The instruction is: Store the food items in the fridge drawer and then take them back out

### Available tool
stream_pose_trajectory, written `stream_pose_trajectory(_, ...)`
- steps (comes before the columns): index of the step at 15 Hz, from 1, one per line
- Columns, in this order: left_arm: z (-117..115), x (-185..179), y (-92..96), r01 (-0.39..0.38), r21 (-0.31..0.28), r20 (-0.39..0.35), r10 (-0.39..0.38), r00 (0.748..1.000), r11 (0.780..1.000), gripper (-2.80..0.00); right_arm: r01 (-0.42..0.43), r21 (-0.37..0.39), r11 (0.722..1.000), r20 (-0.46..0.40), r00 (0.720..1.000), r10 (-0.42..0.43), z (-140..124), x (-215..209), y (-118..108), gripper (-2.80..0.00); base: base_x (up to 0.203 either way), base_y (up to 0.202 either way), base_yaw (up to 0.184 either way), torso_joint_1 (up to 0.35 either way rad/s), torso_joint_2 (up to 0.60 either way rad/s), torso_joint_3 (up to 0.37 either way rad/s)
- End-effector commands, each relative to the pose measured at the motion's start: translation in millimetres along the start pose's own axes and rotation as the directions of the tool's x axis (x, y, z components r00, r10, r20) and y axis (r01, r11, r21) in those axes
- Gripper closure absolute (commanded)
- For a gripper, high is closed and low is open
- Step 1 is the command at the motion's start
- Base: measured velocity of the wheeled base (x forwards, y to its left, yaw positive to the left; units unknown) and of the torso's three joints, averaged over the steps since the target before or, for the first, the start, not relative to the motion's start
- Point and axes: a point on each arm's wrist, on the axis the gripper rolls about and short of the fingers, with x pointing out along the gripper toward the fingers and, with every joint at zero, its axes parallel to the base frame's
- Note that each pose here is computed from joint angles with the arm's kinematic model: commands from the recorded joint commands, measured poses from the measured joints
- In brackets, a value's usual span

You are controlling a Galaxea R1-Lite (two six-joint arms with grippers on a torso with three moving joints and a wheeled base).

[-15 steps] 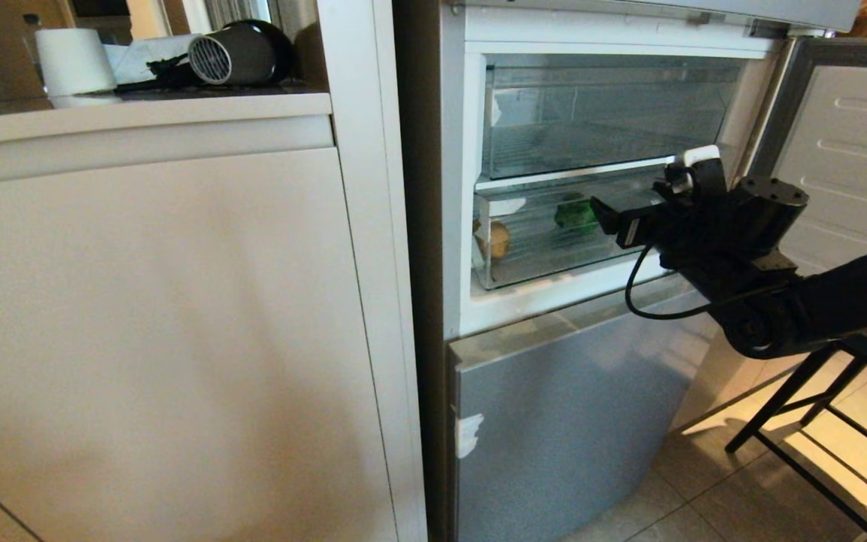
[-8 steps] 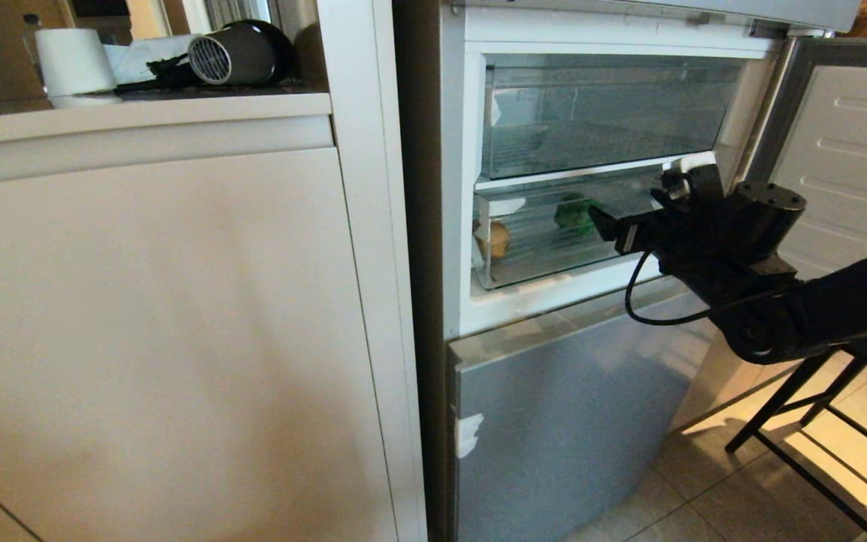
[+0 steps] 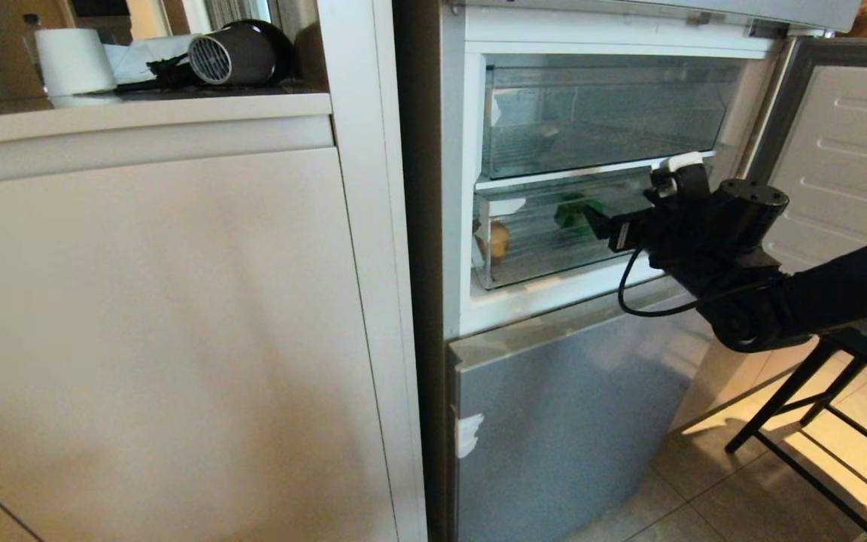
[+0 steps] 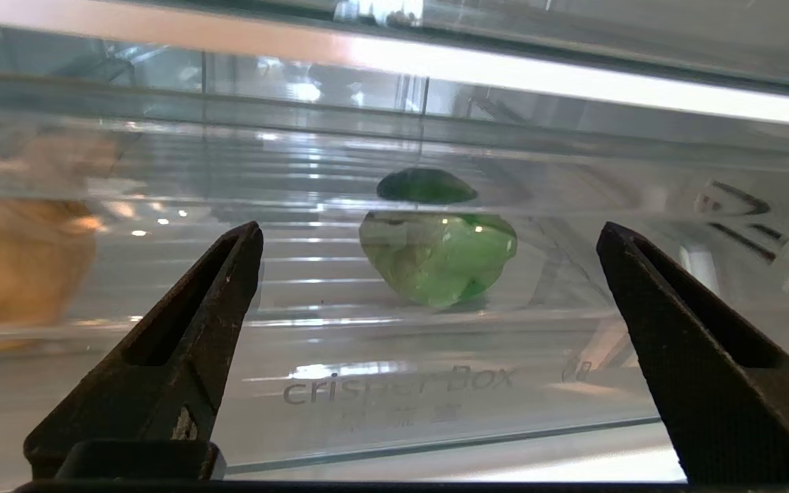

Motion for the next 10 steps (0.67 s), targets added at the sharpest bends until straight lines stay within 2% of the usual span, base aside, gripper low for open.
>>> stream_pose_trajectory(1,-3.0,0.8,-0.3,0.001,0.0,-0.011,-0.001,1.0,1.0,0.0,0.001,-0.002,1.0,0.009,1.0,-0.001,-1.1,3.5,0.1,-2.8,0.0,0.0,0.0,0.0,0.0,0.0)
stream_pose_trajectory(10,-3.0,0.8,-0.3,0.001,0.0,-0.011,-0.001,1.0,1.0,0.0,0.004,-0.004,1.0,0.021,1.0,-0.004,-3.4,14.5,-0.1,-2.8,0.0,0.0,0.0,0.0,0.0,0.0)
